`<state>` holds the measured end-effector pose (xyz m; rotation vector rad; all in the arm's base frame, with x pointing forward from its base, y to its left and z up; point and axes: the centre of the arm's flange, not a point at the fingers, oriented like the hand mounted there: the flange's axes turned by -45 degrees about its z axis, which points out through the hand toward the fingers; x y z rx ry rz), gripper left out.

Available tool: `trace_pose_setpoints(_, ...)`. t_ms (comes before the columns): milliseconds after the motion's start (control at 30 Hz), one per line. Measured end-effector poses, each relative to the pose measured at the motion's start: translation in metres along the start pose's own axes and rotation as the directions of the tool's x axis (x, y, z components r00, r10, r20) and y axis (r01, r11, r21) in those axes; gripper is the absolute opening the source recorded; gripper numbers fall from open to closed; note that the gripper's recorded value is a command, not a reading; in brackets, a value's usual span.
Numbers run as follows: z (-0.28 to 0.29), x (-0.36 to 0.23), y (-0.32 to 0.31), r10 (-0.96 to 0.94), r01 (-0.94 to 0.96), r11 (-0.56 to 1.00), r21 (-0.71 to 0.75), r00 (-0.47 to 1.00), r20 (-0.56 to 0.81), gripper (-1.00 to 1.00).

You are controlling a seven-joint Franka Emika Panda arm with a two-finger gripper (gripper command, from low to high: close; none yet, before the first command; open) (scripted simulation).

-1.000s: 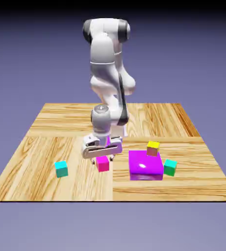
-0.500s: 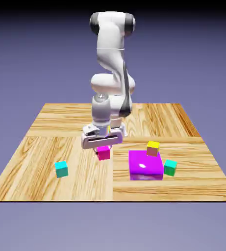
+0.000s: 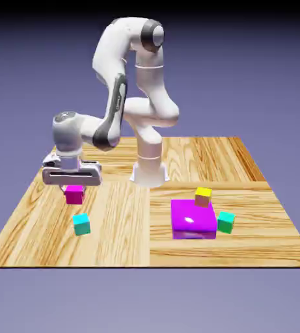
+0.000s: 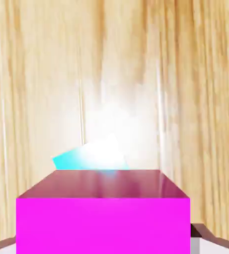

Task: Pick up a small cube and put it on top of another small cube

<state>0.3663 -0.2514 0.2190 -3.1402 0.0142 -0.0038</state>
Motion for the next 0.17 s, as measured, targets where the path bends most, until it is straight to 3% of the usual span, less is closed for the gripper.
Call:
trace_pose_setpoints(67, 0.025, -0.001, 0.0, 0.002, -0.002, 1.0, -0.001, 1.0, 0.001, -1.0)
trace_pose_setpoints(100, 0.033, -0.002, 0.0, 0.002, -0.002, 1.0, -0.001, 1.0, 0.001, 1.0)
trace_pose_setpoints(167, 0.033, -0.002, 0.0, 0.002, -0.002, 1.0, -0.001, 1.0, 0.001, 1.0)
